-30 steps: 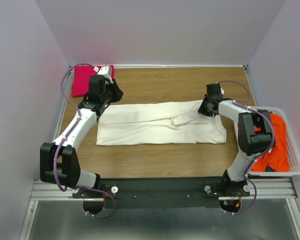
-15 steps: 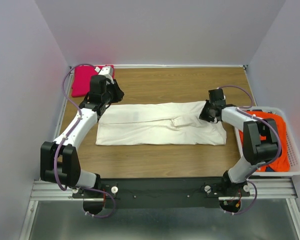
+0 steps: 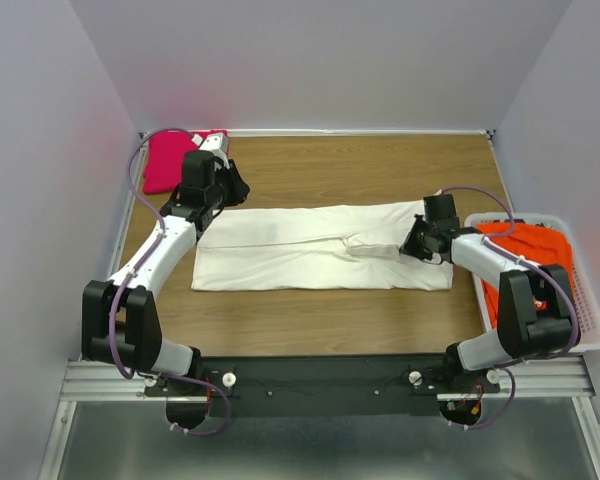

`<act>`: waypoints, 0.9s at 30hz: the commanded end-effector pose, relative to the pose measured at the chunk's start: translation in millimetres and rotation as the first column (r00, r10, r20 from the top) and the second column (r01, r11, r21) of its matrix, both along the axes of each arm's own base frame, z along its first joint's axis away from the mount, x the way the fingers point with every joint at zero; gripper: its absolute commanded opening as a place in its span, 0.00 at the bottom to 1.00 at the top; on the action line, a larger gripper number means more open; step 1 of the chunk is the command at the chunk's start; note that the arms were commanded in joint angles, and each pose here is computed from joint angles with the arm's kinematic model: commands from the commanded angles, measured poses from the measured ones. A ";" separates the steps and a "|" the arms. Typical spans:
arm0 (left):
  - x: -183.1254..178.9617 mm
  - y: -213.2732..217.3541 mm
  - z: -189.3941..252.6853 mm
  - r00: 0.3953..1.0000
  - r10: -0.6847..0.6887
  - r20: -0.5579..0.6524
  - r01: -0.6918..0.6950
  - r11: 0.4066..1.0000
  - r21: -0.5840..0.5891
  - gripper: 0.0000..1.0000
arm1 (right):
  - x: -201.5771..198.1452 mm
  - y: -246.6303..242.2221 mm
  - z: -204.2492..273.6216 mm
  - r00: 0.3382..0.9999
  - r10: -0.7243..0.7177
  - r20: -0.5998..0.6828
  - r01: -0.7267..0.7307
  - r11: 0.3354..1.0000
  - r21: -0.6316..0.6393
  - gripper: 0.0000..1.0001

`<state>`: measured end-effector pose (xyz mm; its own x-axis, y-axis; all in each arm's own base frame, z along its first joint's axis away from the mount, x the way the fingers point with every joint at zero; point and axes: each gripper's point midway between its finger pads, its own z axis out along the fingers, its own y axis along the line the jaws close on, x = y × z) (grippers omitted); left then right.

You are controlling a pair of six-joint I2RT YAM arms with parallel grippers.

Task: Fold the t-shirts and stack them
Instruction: Fold the tshirt

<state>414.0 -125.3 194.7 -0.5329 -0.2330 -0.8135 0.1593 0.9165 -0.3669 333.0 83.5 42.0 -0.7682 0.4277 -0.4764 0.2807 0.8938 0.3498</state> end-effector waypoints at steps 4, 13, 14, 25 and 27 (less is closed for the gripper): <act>-2.2 -7.7 -5.6 0.999 -0.039 -0.012 0.039 0.999 -0.001 0.33 | -26.2 2.1 -5.5 1.000 0.007 -0.029 -0.007 1.000 0.028 0.18; -2.2 -8.4 -8.5 0.999 -0.041 -0.019 0.041 0.999 0.001 0.33 | -34.5 -5.9 13.5 0.998 -0.050 0.038 0.049 0.998 0.025 0.27; -1.7 -8.2 -6.9 0.999 -0.040 -0.014 0.040 0.999 0.001 0.33 | -34.6 -7.0 17.1 0.997 -0.058 0.047 0.057 0.998 0.026 0.27; -2.6 -8.3 -8.5 0.999 -0.041 -0.019 0.041 0.999 0.001 0.33 | -16.3 -11.5 48.3 0.990 -0.082 0.119 0.082 0.997 0.010 0.28; -2.4 -8.3 -8.7 0.999 -0.041 -0.021 0.041 0.999 0.001 0.33 | -12.4 -11.2 51.8 0.989 -0.081 0.127 0.080 0.997 0.008 0.28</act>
<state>412.9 -130.1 191.2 -0.5453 -0.2267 -0.8070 0.1720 0.9120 -0.3724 311.5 78.6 84.0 -0.6878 0.4854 -0.5397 0.2856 0.8645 0.4136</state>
